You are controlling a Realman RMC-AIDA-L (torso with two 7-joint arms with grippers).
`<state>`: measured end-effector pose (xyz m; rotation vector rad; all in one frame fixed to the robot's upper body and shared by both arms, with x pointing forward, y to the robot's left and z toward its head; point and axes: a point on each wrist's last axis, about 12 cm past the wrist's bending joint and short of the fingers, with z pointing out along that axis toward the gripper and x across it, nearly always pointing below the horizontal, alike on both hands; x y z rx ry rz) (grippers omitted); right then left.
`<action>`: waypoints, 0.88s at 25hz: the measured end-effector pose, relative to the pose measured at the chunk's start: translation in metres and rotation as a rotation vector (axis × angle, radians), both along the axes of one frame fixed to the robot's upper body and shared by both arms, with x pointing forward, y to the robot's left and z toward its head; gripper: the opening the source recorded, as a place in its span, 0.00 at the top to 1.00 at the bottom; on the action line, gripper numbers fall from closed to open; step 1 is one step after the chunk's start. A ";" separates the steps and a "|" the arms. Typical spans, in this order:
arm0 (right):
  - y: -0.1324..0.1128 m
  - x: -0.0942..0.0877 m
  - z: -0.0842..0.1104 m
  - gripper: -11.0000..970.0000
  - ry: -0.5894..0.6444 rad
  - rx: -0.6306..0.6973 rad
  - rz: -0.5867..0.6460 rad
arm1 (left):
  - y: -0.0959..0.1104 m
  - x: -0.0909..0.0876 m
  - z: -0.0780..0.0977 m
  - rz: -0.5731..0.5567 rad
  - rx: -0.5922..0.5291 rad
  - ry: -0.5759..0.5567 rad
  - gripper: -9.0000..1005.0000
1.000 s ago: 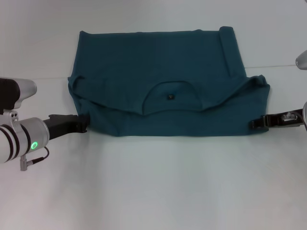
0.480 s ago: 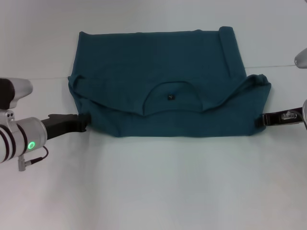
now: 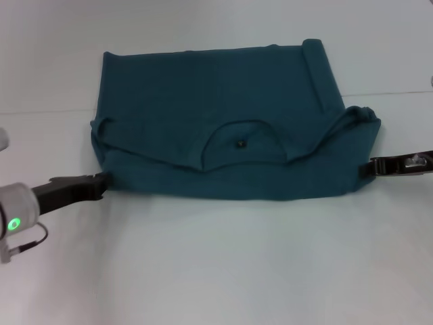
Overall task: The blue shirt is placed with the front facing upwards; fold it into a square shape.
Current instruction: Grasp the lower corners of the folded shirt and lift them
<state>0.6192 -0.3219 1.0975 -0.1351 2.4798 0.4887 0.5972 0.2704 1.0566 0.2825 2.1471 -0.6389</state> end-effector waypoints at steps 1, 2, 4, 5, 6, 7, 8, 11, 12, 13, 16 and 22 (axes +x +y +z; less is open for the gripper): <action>-0.002 -0.001 0.000 0.96 0.004 0.003 -0.003 | 0.003 -0.003 0.000 0.002 -0.009 0.005 0.97; -0.004 -0.002 0.000 0.96 0.008 0.007 -0.006 | 0.006 -0.006 0.000 0.003 -0.018 0.011 0.97; -0.007 -0.004 0.001 0.96 0.013 0.023 -0.006 | 0.012 -0.010 0.001 0.010 -0.036 0.023 0.97; -0.008 -0.004 0.003 0.96 0.013 0.032 -0.005 | 0.014 -0.010 0.002 0.012 -0.042 0.027 0.97; -0.009 -0.004 0.004 0.96 0.015 0.043 -0.003 | 0.015 -0.011 0.003 0.013 -0.049 0.031 0.97; -0.010 -0.004 0.006 0.96 0.015 0.053 -0.002 | 0.016 -0.011 0.004 0.012 -0.057 0.035 0.97; -0.011 -0.004 0.008 0.96 0.016 0.063 -0.002 | 0.017 -0.012 0.004 0.009 -0.067 0.040 0.97; -0.014 -0.006 0.011 0.96 0.024 0.095 -0.003 | 0.018 -0.015 0.007 -0.003 -0.090 0.047 0.97; -0.016 -0.007 0.011 0.96 0.027 0.102 -0.004 | 0.019 -0.016 0.008 -0.002 -0.094 0.049 0.97; -0.017 -0.009 0.010 0.95 0.031 0.105 -0.005 | 0.021 -0.019 0.008 0.000 -0.099 0.053 0.97; -0.022 -0.013 0.009 0.95 0.045 0.112 -0.010 | 0.028 -0.028 0.006 0.004 -0.113 0.063 0.96; -0.028 -0.026 0.002 0.95 0.086 0.138 -0.009 | 0.036 -0.041 0.004 -0.012 -0.146 0.085 0.96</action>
